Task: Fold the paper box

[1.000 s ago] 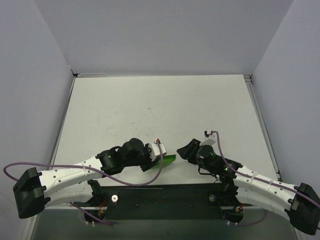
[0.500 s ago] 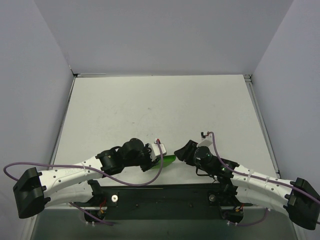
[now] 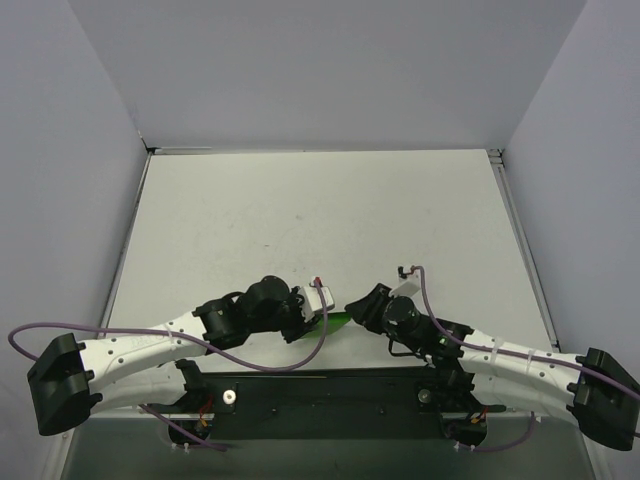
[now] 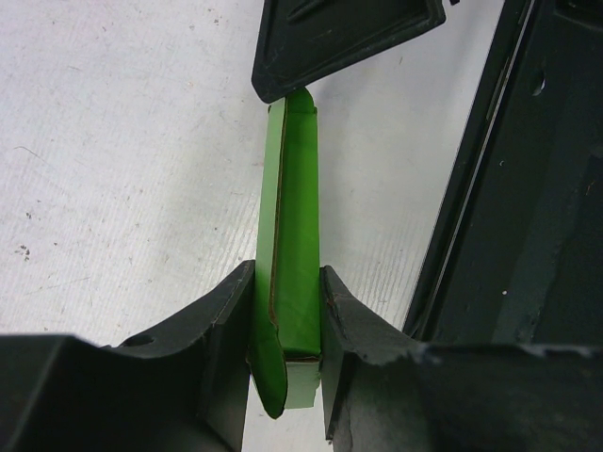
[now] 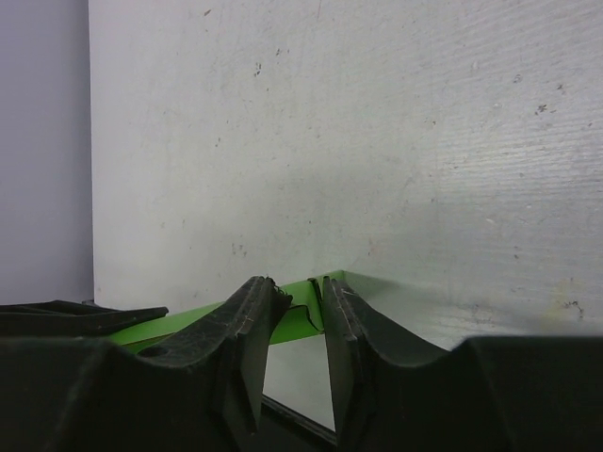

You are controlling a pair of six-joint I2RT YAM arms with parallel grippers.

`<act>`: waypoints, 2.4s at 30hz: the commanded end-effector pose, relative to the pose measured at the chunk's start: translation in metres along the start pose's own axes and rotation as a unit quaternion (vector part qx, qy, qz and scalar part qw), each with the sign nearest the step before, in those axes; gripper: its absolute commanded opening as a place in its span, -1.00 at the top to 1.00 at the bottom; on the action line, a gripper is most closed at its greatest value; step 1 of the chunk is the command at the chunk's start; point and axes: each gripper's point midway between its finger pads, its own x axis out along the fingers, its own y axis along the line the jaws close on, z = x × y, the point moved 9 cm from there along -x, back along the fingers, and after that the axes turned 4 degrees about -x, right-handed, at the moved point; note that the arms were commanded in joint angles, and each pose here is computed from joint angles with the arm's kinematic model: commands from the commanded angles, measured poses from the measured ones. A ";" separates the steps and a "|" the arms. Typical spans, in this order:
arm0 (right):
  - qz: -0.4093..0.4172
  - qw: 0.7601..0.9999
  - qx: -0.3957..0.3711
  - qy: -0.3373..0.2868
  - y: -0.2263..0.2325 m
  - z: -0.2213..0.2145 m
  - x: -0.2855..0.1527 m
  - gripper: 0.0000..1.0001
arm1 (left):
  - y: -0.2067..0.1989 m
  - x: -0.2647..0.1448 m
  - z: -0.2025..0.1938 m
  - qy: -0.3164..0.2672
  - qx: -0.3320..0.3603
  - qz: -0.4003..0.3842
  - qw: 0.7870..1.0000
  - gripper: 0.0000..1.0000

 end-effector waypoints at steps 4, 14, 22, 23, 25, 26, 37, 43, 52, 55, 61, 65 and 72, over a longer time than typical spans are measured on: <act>-0.023 0.999 -0.009 0.033 -0.005 -0.019 0.000 0.59 | 0.000 0.001 -0.006 0.029 -0.010 0.008 0.999 1.00; -0.048 0.997 -0.033 0.055 -0.011 -0.035 0.001 0.77 | 0.002 0.001 -0.003 0.026 -0.022 0.007 0.999 1.00; -0.064 0.995 -0.050 0.063 -0.012 -0.039 0.000 0.84 | 0.007 -0.004 0.002 0.006 -0.036 0.001 0.999 1.00; -0.066 0.994 -0.052 0.063 -0.012 -0.039 0.000 0.84 | 0.008 -0.005 0.002 0.004 -0.038 0.001 0.999 1.00; -0.063 0.995 -0.054 0.058 -0.010 -0.037 0.000 0.79 | 0.007 -0.007 0.005 -0.005 -0.038 -0.014 0.999 1.00; -0.062 0.994 -0.065 0.056 -0.009 -0.035 -0.001 0.75 | 0.006 -0.008 0.005 -0.009 -0.037 -0.020 0.999 1.00; 0.007 0.969 -0.245 -0.005 0.021 0.051 -0.064 -0.55 | 0.004 -0.026 0.026 -0.071 -0.058 -0.131 0.987 1.00; 0.080 0.890 -0.445 0.056 0.034 0.038 -0.076 -0.79 | 0.004 -0.030 0.036 -0.083 -0.104 -0.230 0.964 1.00; 0.105 0.782 -0.614 0.031 0.081 0.013 -0.071 -0.98 | 0.000 -0.039 0.036 -0.075 -0.130 -0.267 0.952 1.00; 0.118 0.764 -0.633 0.036 0.095 0.005 -0.070 -0.99 | 0.001 -0.041 0.035 -0.078 -0.141 -0.265 0.951 1.00; 0.125 0.733 -0.667 0.040 0.106 -0.010 -0.074 -1.00 | 0.007 -0.042 0.036 -0.077 -0.173 -0.256 0.948 1.00; 0.126 0.720 -0.680 0.051 0.109 -0.025 -0.073 -1.00 | 0.009 -0.044 0.038 -0.071 -0.191 -0.252 0.946 1.00; 0.102 0.699 -0.707 0.041 0.115 -0.043 -0.069 -1.00 | 0.011 -0.046 0.042 -0.067 -0.237 -0.247 0.937 1.00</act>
